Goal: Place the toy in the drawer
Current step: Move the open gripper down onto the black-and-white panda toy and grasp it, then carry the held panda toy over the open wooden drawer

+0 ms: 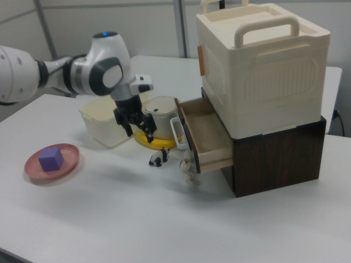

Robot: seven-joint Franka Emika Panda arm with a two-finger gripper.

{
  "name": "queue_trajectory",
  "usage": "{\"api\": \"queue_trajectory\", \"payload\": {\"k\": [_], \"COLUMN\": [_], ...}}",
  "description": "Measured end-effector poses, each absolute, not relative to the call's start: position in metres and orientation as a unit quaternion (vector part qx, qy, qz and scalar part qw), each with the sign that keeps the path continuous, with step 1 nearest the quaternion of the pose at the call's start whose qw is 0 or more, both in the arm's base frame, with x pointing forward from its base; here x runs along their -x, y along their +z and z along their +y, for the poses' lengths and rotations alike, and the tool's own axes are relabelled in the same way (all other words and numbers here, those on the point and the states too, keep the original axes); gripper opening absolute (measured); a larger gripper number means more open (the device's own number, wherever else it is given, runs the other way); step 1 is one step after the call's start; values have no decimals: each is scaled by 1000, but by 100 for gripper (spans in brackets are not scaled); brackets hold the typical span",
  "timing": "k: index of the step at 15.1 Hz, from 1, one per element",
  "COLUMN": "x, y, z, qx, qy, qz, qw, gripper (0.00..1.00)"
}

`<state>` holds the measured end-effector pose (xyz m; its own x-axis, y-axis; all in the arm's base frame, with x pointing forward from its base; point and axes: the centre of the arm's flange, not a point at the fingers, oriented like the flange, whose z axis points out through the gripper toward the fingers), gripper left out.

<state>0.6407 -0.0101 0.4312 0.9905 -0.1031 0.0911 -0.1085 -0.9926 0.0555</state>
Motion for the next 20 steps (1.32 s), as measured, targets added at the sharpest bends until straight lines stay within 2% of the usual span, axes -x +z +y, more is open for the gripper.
{"api": "queue_trajectory", "payload": {"k": [8, 11, 12, 14, 15, 18, 20], "x": [-670, -676, -677, -677, -678, -676, -663], "y": [345, 321, 317, 317, 320, 342, 369], "z": [-14, -12, -11, -11, -10, 0, 7], "qx": [-991, -986, -986, -985, -985, -986, -992], "qy": [74, 92, 92, 92, 95, 97, 58], "qz": [-93, -119, -120, -122, -124, -113, -84], "qw": [68, 75, 75, 75, 74, 76, 80], "gripper": [94, 78, 68, 47, 40, 40, 40]}}
